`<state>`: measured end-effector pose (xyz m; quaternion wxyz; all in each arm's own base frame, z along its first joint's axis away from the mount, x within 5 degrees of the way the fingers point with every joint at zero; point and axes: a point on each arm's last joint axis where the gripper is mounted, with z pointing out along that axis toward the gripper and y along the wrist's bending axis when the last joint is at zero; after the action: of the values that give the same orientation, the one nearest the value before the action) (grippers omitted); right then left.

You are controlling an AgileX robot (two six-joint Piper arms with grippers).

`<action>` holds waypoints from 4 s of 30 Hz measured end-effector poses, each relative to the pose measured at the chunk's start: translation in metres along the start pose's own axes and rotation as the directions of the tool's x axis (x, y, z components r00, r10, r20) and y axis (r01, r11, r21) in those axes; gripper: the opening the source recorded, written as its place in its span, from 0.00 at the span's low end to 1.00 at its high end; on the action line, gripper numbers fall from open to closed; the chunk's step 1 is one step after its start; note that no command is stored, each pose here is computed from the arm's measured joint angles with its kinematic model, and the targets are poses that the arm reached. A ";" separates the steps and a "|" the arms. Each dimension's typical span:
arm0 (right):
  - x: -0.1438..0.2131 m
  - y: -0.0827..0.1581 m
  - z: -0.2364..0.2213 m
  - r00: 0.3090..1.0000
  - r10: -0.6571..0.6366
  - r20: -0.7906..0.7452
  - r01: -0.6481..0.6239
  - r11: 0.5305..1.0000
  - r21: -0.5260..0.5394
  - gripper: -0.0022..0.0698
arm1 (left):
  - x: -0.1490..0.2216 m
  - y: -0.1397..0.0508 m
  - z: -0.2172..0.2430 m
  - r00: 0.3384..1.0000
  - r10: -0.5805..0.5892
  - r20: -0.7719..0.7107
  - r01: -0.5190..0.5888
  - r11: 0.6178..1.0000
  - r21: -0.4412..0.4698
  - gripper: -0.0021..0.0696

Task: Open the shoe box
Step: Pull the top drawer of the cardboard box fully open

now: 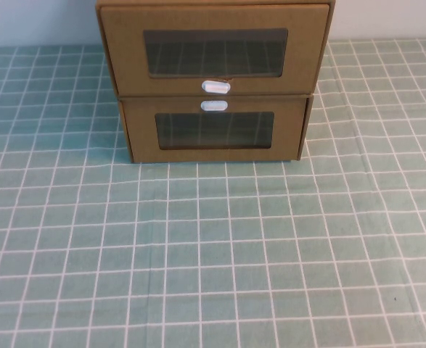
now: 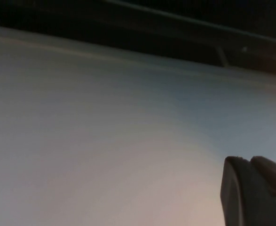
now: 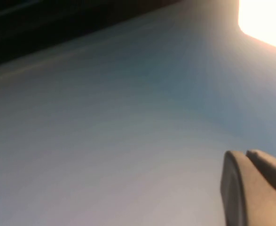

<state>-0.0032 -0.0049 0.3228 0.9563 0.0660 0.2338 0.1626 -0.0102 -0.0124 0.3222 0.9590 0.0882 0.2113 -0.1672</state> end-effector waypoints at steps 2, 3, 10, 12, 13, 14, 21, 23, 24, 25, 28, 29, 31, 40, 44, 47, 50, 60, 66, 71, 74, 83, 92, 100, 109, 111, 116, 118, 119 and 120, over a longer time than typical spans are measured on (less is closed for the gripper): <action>-0.020 0.009 0.017 1.000 0.028 0.014 -0.028 1.000 -0.010 0.01 | -0.021 0.003 0.020 1.000 0.017 -0.013 -0.018 1.000 -0.019 0.02; -0.032 0.014 0.026 0.998 0.057 0.007 -0.057 0.998 -0.012 0.01 | -0.033 0.004 0.029 0.999 0.028 -0.028 -0.029 0.999 -0.033 0.02; -0.075 0.036 0.081 0.952 0.145 -0.271 -0.124 0.988 0.090 0.01 | -0.055 0.024 0.088 0.869 -0.023 -0.494 -0.078 0.980 -0.184 0.02; -0.061 0.033 0.101 0.903 0.159 -0.400 -0.106 0.983 0.152 0.01 | -0.042 0.031 0.106 0.776 -0.109 -0.621 -0.060 0.968 -0.245 0.02; -0.051 0.031 0.111 0.865 0.168 -0.472 -0.089 0.979 0.185 0.01 | -0.032 0.035 0.113 0.711 -0.164 -0.684 -0.054 0.957 -0.285 0.02; -0.042 0.028 0.117 0.829 0.179 -0.529 -0.074 0.974 0.214 0.01 | -0.022 0.038 0.119 0.638 -0.218 -0.739 -0.055 0.944 -0.326 0.02; 0.049 -0.002 0.138 0.456 0.086 -0.886 0.192 0.962 0.193 0.01 | 0.056 0.053 0.132 0.251 -0.329 -0.910 -0.176 0.909 -0.377 0.02; 0.069 -0.009 0.140 0.368 0.036 -0.929 0.238 0.962 0.131 0.01 | 0.079 0.056 0.135 0.206 -0.335 -0.920 -0.185 0.910 -0.372 0.02; 0.078 -0.011 0.140 0.337 0.038 -0.941 0.242 0.962 0.126 0.01 | 0.090 0.056 0.136 0.185 -0.344 -0.920 -0.181 0.909 -0.376 0.02; 0.086 -0.013 0.140 0.314 0.052 -0.948 0.235 0.963 0.131 0.01 | 0.101 0.056 0.137 0.163 -0.360 -0.919 -0.172 0.906 -0.386 0.02; 0.104 -0.013 0.140 0.262 0.108 -0.959 0.185 0.970 0.160 0.01 | 0.131 0.054 0.138 0.093 -0.435 -0.896 -0.125 0.887 -0.444 0.02; 0.111 -0.011 0.140 0.238 0.105 -0.966 0.167 0.975 0.147 0.01 | 0.142 0.052 0.137 0.057 -0.450 -0.891 -0.104 0.885 -0.454 0.02; 0.124 -0.005 0.138 0.176 0.032 -0.984 0.136 0.989 0.056 0.01 | 0.159 0.047 0.140 0.000 -0.448 -0.894 -0.035 0.893 -0.448 0.02; 0.191 0.057 0.105 -0.043 -0.574 -0.818 -0.205 0.806 -0.555 0.01 | 0.221 0.026 0.201 0.064 -0.228 -0.972 0.375 0.908 -0.188 0.02; 0.211 0.087 0.085 -0.009 -0.765 -0.644 -0.348 0.606 -0.715 0.01 | 0.260 0.024 0.229 0.096 -0.183 -0.978 0.456 0.882 -0.120 0.02; 0.229 0.100 0.073 0.008 -0.822 -0.570 -0.391 0.522 -0.758 0.01 | 0.288 0.023 0.244 0.115 -0.156 -0.981 0.476 0.875 -0.083 0.02; 0.250 0.105 0.064 -0.018 -0.852 -0.523 -0.421 0.481 -0.769 0.01 | 0.316 0.021 0.256 0.125 -0.144 -0.982 0.492 0.868 -0.065 0.02; 0.289 0.118 0.079 -0.042 -0.925 -0.378 -0.444 0.356 -0.822 0.01 | 0.390 0.017 0.242 -0.022 -0.189 -0.982 0.574 0.802 -0.167 0.02; 0.306 0.136 0.091 -0.068 -0.952 -0.300 -0.357 0.304 -0.883 0.01 | 0.389 0.015 0.242 -0.037 -0.187 -0.982 0.592 0.787 -0.172 0.02; 0.323 0.162 0.078 -0.114 -0.976 -0.185 -0.169 0.202 -0.965 0.01 | 0.389 0.015 0.242 -0.048 -0.202 -0.978 0.591 0.784 -0.191 0.02; 0.338 0.174 0.075 -0.120 -0.981 -0.150 0.027 0.147 -0.989 0.01 | 0.389 0.015 0.242 -0.056 -0.214 -0.975 0.590 0.781 -0.205 0.02; 0.380 0.190 0.051 -0.107 -0.984 -0.146 0.117 0.133 -0.984 0.02 | 0.387 0.014 0.242 -0.082 -0.215 -0.973 0.602 0.767 -0.220 0.02; 0.395 0.202 0.065 -0.116 -0.976 -0.185 0.189 0.161 -0.969 0.27 | 0.387 0.013 0.242 -0.085 -0.212 -0.974 0.607 0.764 -0.219 0.02; 0.410 0.195 0.075 -0.124 -0.969 -0.214 0.211 0.185 -0.960 0.35 | 0.387 0.013 0.242 -0.086 -0.213 -0.973 0.607 0.764 -0.220 0.02; 0.425 0.179 0.088 -0.104 -0.964 -0.244 0.198 0.220 -0.955 0.35 | 0.387 0.013 0.242 -0.086 -0.213 -0.973 0.607 0.764 -0.221 0.02; 0.427 0.176 0.089 -0.098 -0.965 -0.244 0.190 0.223 -0.956 0.35 | 0.387 0.013 0.242 -0.087 -0.214 -0.973 0.607 0.763 -0.223 0.02; 0.435 0.174 0.091 -0.093 -0.961 -0.260 0.192 0.239 -0.952 0.35 | 0.387 0.013 0.242 -0.087 -0.214 -0.973 0.607 0.763 -0.223 0.02; 0.439 0.174 0.093 -0.088 -0.956 -0.281 0.199 0.260 -0.945 0.35 | 0.387 0.013 0.242 -0.086 -0.215 -0.973 0.606 0.764 -0.223 0.02; 0.440 0.174 0.093 -0.087 -0.954 -0.287 0.201 0.265 -0.943 0.35 | 0.387 0.013 0.242 -0.086 -0.215 -0.973 0.606 0.764 -0.223 0.02; 0.442 0.174 0.094 -0.085 -0.952 -0.293 0.204 0.271 -0.941 0.35 | 0.387 0.013 0.242 -0.086 -0.215 -0.973 0.606 0.764 -0.223 0.02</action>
<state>0.3618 0.3049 0.2525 0.5331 -0.4947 0.6337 -0.2635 0.4161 -0.1676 0.3723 0.4268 0.2443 0.7832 -0.3804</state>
